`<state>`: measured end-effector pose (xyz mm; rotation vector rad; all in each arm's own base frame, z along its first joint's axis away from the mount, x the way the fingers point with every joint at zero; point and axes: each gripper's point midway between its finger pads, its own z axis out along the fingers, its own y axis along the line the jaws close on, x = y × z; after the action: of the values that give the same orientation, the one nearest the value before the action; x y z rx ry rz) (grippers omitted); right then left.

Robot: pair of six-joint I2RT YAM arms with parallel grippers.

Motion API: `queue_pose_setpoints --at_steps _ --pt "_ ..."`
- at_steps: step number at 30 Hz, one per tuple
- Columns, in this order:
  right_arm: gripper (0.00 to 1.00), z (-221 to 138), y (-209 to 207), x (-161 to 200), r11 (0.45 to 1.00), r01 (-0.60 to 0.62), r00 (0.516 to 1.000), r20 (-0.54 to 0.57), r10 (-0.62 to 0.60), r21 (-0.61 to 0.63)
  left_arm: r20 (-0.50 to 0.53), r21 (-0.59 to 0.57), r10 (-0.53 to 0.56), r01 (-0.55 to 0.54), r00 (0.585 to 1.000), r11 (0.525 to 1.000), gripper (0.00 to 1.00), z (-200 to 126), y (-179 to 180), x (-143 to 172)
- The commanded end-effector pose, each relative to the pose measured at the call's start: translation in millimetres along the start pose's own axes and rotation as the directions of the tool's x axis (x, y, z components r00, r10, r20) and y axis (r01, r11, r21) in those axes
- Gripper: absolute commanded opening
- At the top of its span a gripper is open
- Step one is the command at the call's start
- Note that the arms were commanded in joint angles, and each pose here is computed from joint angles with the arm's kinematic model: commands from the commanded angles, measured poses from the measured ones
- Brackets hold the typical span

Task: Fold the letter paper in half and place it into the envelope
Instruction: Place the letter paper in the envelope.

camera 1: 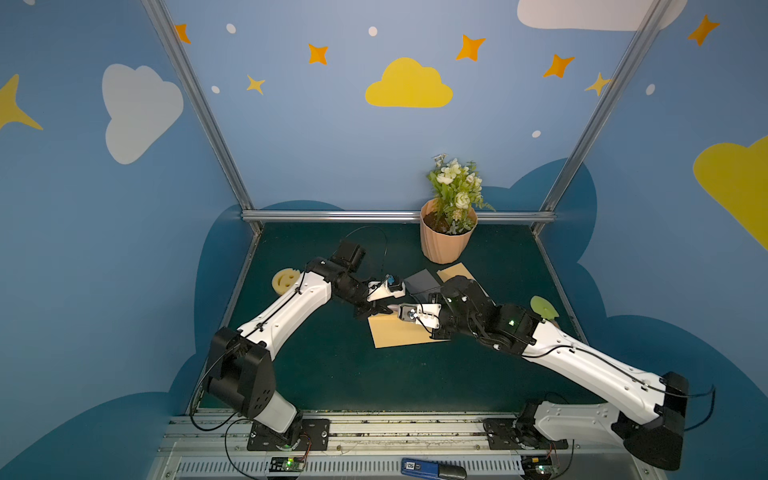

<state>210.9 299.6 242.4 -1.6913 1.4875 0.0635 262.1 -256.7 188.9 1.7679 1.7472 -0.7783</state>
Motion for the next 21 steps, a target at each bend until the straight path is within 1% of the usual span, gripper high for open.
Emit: queue_pose_setpoints --at_steps 1,5,10,12,16,21 --pt "0.0 4.6 4.6 5.0 1.0 0.005 1.0 0.003 -0.005 0.019 -0.038 0.048 0.007 -0.005 0.999 0.999 0.04 1.0 -12.7 1.8" --pt "0.0 1.6 15.5 13.6 1.0 -0.024 1.0 0.003 0.024 0.012 -0.073 0.063 0.023 -0.019 0.997 0.998 0.04 7.3 -16.5 3.7" --pt "0.0 0.9 26.3 27.7 0.998 -0.057 0.998 -0.017 0.057 0.019 -0.072 0.095 0.051 -0.044 0.996 0.995 0.04 11.4 -19.8 2.8" --pt "0.0 1.7 28.3 31.9 0.998 -0.059 0.998 -0.031 0.06 0.031 -0.07 0.111 0.061 -0.053 0.996 0.992 0.04 12.4 -22.1 0.9" --pt "0.0 3.3 30.6 34.0 0.998 -0.051 0.998 -0.039 0.053 0.045 -0.103 0.13 0.066 -0.053 0.992 0.99 0.04 16.2 -23.6 3.8" --pt "0.0 11.8 37.5 40.9 0.999 -0.04 0.995 -0.092 0.041 0.01 -0.105 0.153 0.079 -0.062 0.991 0.986 0.04 20.2 -27.7 2.2"
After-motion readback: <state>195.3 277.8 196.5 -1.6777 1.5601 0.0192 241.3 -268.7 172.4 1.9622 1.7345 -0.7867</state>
